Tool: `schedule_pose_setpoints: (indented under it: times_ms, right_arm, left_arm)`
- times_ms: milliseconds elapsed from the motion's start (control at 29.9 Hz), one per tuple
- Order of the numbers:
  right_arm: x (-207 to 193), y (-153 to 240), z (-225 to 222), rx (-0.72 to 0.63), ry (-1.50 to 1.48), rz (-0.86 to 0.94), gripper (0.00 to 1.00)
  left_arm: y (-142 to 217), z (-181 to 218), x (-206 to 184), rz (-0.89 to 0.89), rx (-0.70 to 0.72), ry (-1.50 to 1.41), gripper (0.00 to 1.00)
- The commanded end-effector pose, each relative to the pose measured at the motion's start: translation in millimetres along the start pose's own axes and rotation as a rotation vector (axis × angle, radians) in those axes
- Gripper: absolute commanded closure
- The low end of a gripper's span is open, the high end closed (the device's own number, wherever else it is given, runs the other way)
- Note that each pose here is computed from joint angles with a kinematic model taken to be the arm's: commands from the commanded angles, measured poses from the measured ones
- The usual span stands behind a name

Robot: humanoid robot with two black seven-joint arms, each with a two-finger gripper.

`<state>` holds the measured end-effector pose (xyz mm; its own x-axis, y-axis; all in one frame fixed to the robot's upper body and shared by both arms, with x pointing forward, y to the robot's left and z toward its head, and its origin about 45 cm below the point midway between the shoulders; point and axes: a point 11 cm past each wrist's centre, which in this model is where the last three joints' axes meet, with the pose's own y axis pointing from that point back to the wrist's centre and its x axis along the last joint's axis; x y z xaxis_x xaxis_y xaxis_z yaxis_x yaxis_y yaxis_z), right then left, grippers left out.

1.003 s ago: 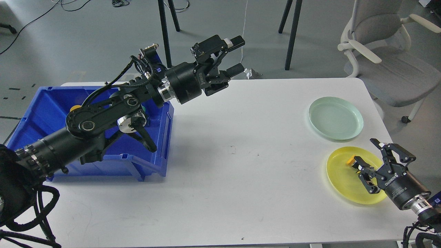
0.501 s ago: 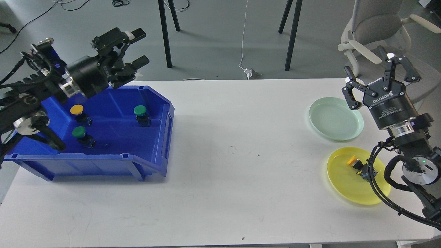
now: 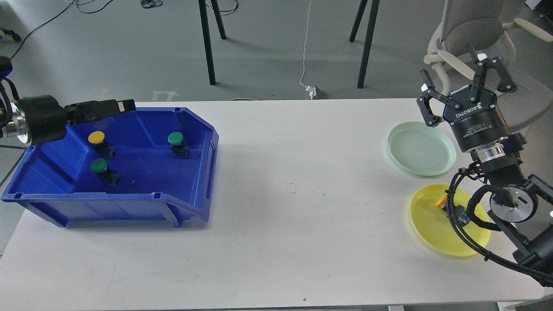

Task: Pass button and place on color plate
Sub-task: 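Raise the right gripper and lower the left gripper into the blue bin, then grasp the green button in the bin with the left gripper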

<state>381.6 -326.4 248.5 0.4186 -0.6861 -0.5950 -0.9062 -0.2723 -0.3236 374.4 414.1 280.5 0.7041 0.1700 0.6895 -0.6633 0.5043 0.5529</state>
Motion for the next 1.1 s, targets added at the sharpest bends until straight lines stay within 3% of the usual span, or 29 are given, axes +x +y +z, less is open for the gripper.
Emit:
schedule_pose_setpoints:
  times_ms: [0, 301, 1069]
  right_arm:
    - [4, 7, 2, -0.007, -0.002, 0.012, 0.17]
    - [7, 15, 7, -0.02, -0.009, 0.027, 0.15]
    - [6, 19, 9, -0.027, -0.023, 0.01, 0.14]
  left_arm:
    - [3, -18, -11, -0.068, 0.089, -0.087, 0.03]
    - [-15, -74, -44, -0.166, 0.269, -0.082, 0.03]
    - [-26, -98, -65, -0.201, 0.34, -0.049, 0.04]
